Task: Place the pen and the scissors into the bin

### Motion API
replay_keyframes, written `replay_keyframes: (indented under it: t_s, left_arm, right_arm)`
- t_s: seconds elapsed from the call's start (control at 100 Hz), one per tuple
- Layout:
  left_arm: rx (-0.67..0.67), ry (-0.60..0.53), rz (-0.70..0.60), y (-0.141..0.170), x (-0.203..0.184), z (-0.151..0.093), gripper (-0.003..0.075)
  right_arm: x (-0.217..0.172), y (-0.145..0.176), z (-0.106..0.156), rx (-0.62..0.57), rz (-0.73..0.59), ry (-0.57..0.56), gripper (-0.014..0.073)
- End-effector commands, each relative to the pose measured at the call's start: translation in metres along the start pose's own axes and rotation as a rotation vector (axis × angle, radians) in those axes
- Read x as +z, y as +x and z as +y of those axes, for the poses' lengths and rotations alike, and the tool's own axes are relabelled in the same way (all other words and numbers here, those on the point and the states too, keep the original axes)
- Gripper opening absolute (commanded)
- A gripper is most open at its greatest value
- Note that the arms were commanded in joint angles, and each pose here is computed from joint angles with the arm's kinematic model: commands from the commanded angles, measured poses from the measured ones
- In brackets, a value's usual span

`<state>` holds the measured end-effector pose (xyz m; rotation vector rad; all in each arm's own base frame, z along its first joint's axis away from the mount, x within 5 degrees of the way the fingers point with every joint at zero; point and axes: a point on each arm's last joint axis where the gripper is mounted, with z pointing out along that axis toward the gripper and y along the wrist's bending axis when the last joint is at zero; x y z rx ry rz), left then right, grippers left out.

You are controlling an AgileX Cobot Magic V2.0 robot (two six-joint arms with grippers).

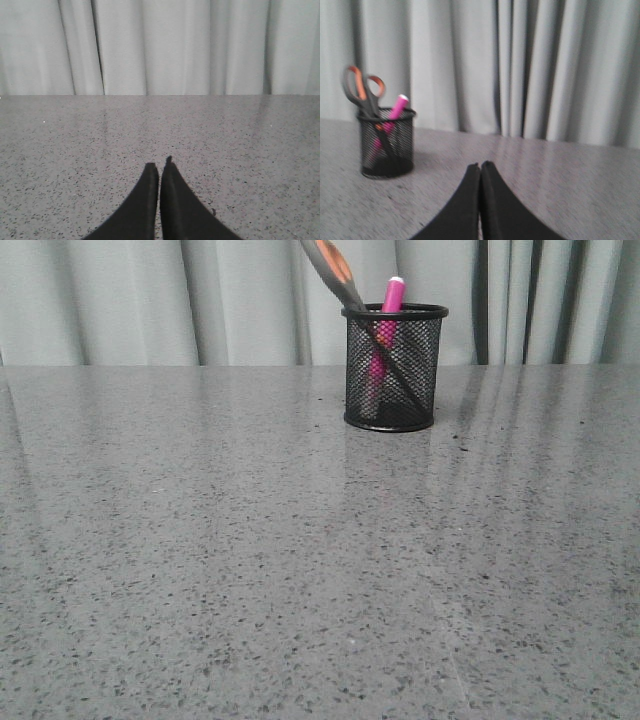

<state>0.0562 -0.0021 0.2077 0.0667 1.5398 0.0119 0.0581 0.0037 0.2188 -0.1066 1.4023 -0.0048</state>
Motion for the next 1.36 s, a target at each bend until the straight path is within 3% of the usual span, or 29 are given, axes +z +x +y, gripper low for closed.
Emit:
replay_keyframes:
  t_s: [0.0, 0.31, 1.35]
  left_arm:
    - [-0.008, 0.002, -0.060, 0.007, -0.001, -0.001, -0.0019]
    - [-0.008, 0.002, -0.060, 0.007, -0.001, -0.001, -0.0019]
    - [-0.008, 0.002, -0.060, 0.007, -0.001, -0.001, -0.0019]
  right_arm:
    - [-0.004, 0.004, -0.002, -0.040, -0.003, 0.044, -0.0076]
    - [-0.006, 0.015, -0.003, -0.058, 0.115, 0.067, -0.0076]
    - [-0.006, 0.015, -0.002, -0.060, 0.120, 0.066, -0.0076]
